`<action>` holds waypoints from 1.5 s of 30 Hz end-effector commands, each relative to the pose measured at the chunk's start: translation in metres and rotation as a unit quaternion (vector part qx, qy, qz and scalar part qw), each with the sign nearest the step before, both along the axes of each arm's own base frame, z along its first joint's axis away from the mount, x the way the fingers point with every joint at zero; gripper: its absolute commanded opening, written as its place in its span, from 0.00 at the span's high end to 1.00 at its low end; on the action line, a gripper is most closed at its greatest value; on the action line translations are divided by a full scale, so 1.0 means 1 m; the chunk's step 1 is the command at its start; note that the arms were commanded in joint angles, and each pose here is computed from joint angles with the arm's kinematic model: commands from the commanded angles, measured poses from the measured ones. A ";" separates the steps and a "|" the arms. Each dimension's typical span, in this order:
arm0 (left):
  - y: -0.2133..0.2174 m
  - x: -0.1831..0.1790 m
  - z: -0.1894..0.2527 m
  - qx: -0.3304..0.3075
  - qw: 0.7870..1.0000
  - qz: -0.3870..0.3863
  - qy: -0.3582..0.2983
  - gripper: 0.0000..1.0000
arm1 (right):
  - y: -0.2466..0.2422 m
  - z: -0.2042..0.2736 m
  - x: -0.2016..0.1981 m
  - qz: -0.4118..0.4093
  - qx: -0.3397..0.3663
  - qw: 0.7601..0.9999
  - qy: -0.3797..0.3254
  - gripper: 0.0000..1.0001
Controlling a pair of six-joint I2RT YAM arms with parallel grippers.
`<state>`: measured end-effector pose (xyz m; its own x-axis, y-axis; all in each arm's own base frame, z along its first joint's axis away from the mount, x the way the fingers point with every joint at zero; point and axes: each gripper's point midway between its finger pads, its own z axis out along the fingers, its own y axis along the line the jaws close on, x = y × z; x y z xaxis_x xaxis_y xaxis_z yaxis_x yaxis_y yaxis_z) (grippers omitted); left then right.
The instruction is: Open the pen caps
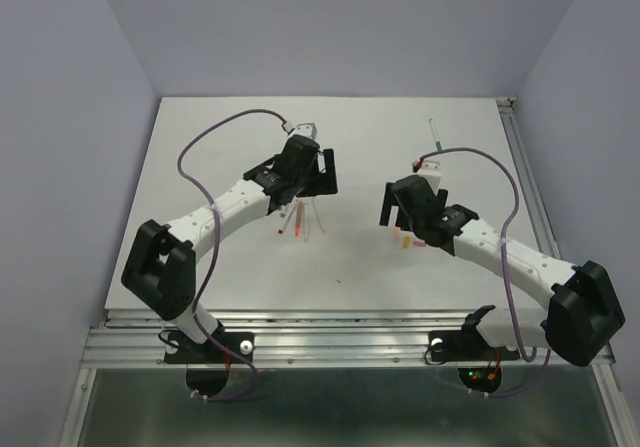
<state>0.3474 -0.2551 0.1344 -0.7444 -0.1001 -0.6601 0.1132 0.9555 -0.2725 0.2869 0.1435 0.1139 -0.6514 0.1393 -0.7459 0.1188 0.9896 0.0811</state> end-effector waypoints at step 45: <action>0.022 -0.023 0.058 -0.062 0.992 0.000 -0.113 0.01 | -0.128 -0.108 0.302 -0.066 -0.026 0.992 0.101 0.34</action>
